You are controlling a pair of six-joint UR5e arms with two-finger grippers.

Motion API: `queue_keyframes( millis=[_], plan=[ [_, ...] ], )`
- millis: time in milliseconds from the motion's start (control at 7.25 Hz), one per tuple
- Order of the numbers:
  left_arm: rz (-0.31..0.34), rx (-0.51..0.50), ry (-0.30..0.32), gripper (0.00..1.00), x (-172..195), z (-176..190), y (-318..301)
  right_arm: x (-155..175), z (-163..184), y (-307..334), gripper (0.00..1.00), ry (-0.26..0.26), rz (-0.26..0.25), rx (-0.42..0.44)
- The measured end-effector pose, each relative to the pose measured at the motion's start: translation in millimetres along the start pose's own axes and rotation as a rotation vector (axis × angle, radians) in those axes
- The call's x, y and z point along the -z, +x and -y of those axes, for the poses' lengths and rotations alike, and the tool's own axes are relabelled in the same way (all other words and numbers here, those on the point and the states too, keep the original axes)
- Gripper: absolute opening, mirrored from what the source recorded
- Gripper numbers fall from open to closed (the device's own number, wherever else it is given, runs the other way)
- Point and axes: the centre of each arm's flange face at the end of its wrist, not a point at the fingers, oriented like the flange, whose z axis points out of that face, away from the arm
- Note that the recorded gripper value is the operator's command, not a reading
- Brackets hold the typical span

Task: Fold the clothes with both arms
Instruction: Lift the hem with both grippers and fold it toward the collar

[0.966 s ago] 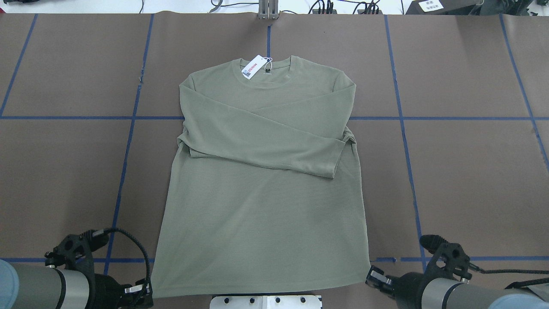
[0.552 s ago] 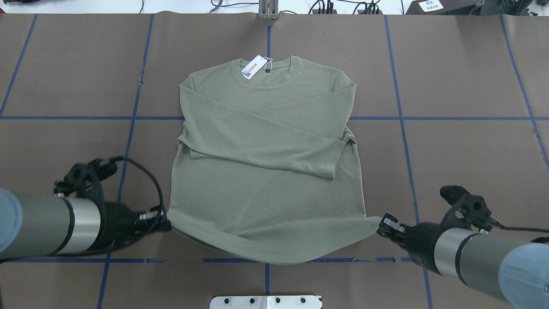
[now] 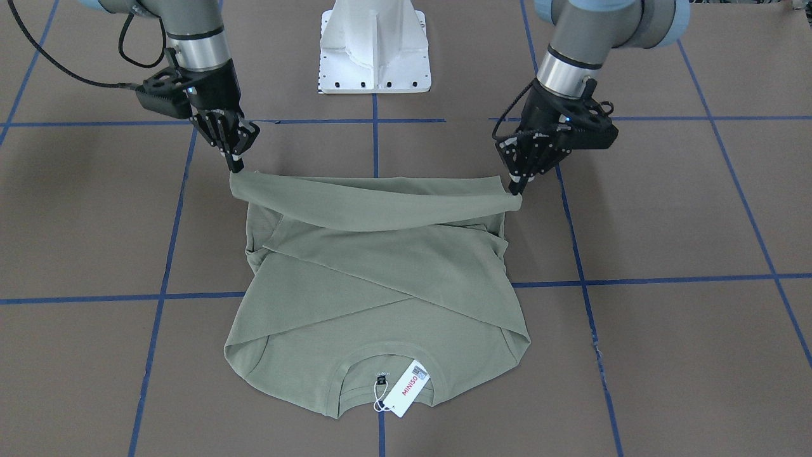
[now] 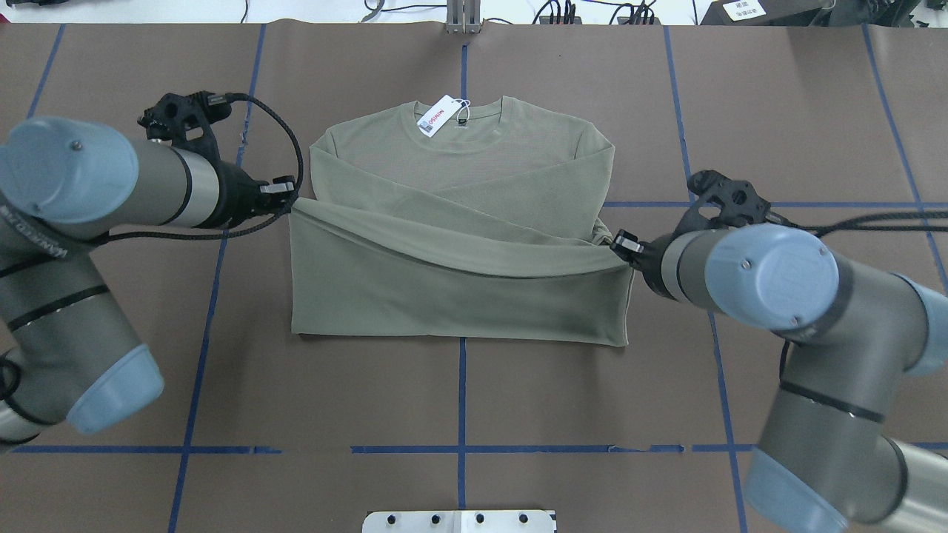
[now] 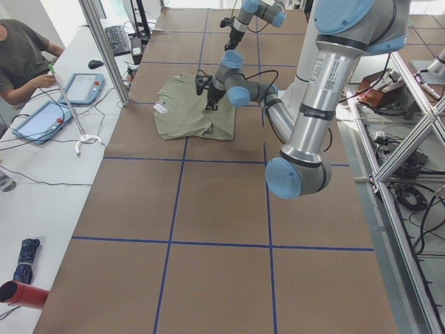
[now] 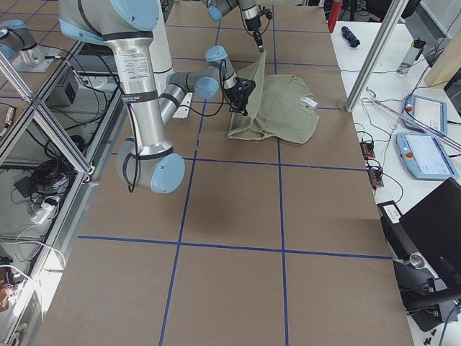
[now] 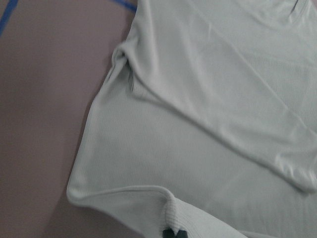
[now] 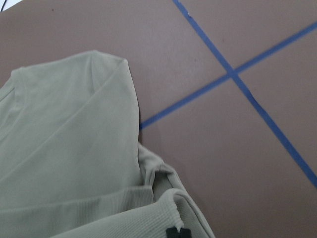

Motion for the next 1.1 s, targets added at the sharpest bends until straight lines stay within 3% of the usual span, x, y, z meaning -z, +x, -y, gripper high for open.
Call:
queue_keyframes(
  millis=[414,690,828,966,1104],
  plan=[
    [0.038,-0.003,0.092,0.00,-81.7,80.6,-3.9,-88.2,88.4,-58.8,0.00,0.055,-0.117,0.033],
    [0.051,0.002,0.143,0.00,-124.1,105.9,-3.3,-150.0,111.8,-68.9,0.00,0.069,-0.097,0.026],
    [0.054,0.002,0.151,0.00,-139.0,111.7,-1.9,-164.9,116.0,-67.6,0.00,0.071,-0.087,0.026],
    [0.048,0.000,0.155,0.20,-151.6,114.5,-4.9,-170.8,117.5,-68.8,0.05,0.072,-0.083,0.026],
    [0.041,-0.003,0.157,0.39,-162.0,114.5,-9.9,-172.3,117.9,-71.2,0.50,0.072,-0.079,0.027]
  ],
)
